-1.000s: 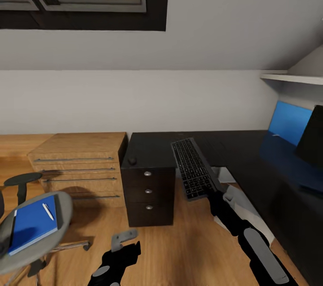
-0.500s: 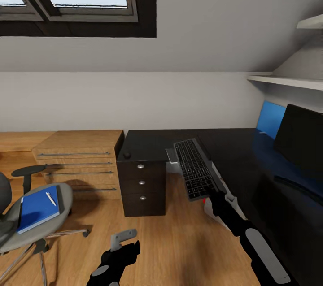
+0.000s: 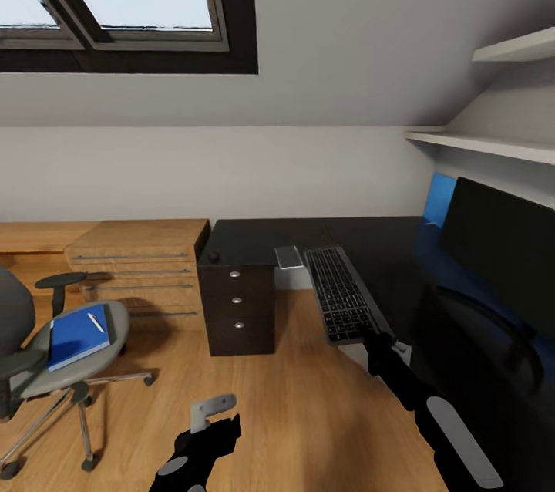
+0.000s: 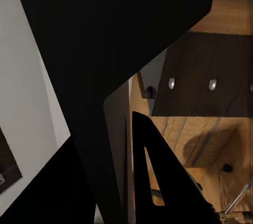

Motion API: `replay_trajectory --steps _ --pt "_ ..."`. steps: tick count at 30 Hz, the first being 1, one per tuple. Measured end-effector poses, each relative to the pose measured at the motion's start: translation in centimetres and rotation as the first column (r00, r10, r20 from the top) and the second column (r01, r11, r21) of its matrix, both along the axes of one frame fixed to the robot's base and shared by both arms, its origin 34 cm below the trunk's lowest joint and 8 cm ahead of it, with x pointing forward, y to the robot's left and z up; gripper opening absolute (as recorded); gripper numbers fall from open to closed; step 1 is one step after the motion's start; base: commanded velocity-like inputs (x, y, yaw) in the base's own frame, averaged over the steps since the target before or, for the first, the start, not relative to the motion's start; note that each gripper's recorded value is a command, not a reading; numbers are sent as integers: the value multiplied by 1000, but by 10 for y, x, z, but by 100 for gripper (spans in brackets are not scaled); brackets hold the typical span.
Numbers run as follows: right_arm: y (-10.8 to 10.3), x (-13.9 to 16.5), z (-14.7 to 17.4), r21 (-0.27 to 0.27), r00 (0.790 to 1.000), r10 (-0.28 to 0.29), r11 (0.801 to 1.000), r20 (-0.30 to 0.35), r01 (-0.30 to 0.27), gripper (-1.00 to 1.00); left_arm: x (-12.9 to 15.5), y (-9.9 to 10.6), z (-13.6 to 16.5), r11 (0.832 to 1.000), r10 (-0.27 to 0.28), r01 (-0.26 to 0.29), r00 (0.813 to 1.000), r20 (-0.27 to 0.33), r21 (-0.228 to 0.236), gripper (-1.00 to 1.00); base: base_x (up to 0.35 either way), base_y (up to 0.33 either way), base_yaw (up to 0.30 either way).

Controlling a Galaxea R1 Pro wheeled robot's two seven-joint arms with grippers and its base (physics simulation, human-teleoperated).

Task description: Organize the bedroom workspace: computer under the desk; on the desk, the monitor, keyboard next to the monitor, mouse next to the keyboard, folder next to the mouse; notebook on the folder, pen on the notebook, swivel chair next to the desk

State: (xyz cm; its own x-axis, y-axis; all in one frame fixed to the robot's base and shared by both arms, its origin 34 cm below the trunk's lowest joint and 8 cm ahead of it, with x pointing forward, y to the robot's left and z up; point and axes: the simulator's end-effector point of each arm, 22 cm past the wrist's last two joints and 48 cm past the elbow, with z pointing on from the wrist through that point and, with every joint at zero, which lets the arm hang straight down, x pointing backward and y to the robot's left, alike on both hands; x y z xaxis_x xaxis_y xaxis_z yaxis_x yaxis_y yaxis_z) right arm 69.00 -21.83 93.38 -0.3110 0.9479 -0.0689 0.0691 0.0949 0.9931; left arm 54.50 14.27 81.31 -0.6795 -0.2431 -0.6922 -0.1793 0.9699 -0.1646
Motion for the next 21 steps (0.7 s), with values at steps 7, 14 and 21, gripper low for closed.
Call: replay_trajectory --steps 7,14,21 --pt "-13 0 3 6 999 -28 1000 -16 28 -100 -1 0 10 1000 0 0 1000 0 1 100 -306 -225 0" --pt "-31 -1 -1 9 997 -68 998 -43 69 -100 -2 0 19 1000 -1 1 1000 -1 3 100 -289 -242 0" --pt "-43 -2 5 9 995 -91 996 -50 92 -100 -3 0 28 1000 -1 1 1000 -2 3 100 -286 -244 0"
